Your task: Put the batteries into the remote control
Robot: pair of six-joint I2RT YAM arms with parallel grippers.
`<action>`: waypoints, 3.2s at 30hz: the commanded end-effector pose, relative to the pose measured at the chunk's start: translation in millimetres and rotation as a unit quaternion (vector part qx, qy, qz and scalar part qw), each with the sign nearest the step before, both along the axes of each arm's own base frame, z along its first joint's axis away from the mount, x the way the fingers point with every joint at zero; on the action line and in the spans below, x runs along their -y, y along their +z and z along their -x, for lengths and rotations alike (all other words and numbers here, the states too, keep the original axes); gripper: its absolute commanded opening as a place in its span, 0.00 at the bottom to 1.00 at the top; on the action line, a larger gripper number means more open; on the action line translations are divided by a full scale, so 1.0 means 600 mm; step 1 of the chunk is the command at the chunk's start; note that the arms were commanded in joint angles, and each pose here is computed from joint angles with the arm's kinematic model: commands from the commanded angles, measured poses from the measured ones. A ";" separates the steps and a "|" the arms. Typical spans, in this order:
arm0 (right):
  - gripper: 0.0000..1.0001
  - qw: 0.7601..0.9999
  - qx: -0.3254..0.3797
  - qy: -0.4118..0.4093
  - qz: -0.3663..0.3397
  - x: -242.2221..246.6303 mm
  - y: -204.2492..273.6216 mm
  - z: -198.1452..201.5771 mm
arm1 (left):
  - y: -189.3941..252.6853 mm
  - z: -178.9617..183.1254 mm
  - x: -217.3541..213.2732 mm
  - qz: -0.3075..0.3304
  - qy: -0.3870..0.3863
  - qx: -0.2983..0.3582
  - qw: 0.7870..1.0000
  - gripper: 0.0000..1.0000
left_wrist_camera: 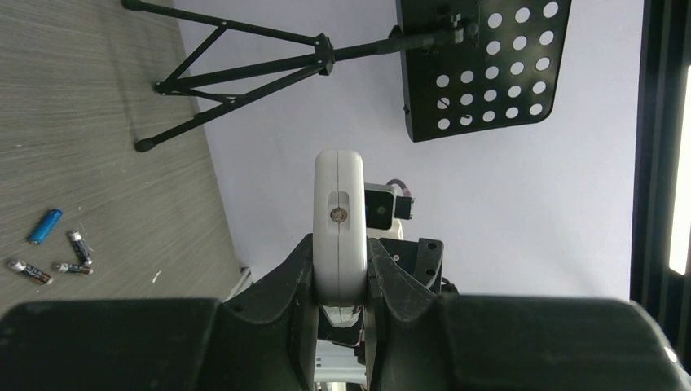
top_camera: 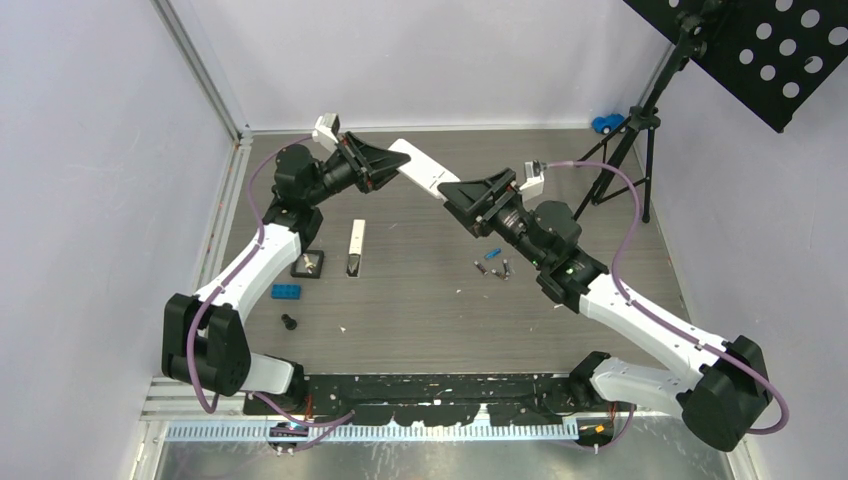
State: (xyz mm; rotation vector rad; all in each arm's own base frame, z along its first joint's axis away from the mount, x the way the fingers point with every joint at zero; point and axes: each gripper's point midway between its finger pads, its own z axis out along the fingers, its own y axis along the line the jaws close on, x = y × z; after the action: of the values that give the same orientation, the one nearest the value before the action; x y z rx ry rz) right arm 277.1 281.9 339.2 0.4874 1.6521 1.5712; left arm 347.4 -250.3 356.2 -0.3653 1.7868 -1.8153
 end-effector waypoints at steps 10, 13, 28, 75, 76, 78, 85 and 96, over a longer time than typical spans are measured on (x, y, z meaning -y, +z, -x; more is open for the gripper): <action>0.44 0.998 -0.022 -0.052 -0.013 0.016 0.033 -0.039 | 0.047 0.029 0.004 -0.006 -0.029 0.066 0.997 0.00; 0.31 0.998 -0.033 -0.046 -0.007 0.012 0.023 -0.037 | 0.043 0.030 0.003 -0.015 -0.027 0.072 0.997 0.00; 0.22 0.989 -0.141 -0.001 0.055 -0.012 -0.053 -0.021 | -0.022 0.016 0.006 -0.113 -0.038 0.096 0.988 0.00; 0.00 0.890 -0.271 -0.242 0.275 0.337 -0.416 -0.020 | -0.161 0.055 0.011 -0.221 -0.085 0.118 0.964 0.00; 0.00 0.893 -0.272 -0.243 0.263 0.336 -0.423 -0.020 | -0.159 0.058 0.012 -0.219 -0.087 0.118 0.965 0.00; 0.01 0.893 -0.285 -0.241 0.252 0.335 -0.444 -0.012 | -0.159 0.065 0.013 -0.219 -0.089 0.120 0.964 0.00; 0.28 0.867 -0.345 -0.256 0.251 0.351 -0.496 0.027 | -0.142 0.081 0.015 -0.209 -0.098 0.129 0.965 0.00; 0.67 0.820 -0.364 -0.302 0.322 0.406 -0.457 0.061 | -0.125 0.078 0.017 -0.200 -0.090 0.136 0.966 0.00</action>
State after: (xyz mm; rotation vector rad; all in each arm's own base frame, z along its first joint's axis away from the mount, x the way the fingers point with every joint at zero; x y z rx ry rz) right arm 234.0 49.3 37.0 1.2128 2.1810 0.3393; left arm 304.4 -257.1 252.7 0.1414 2.0772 -1.4442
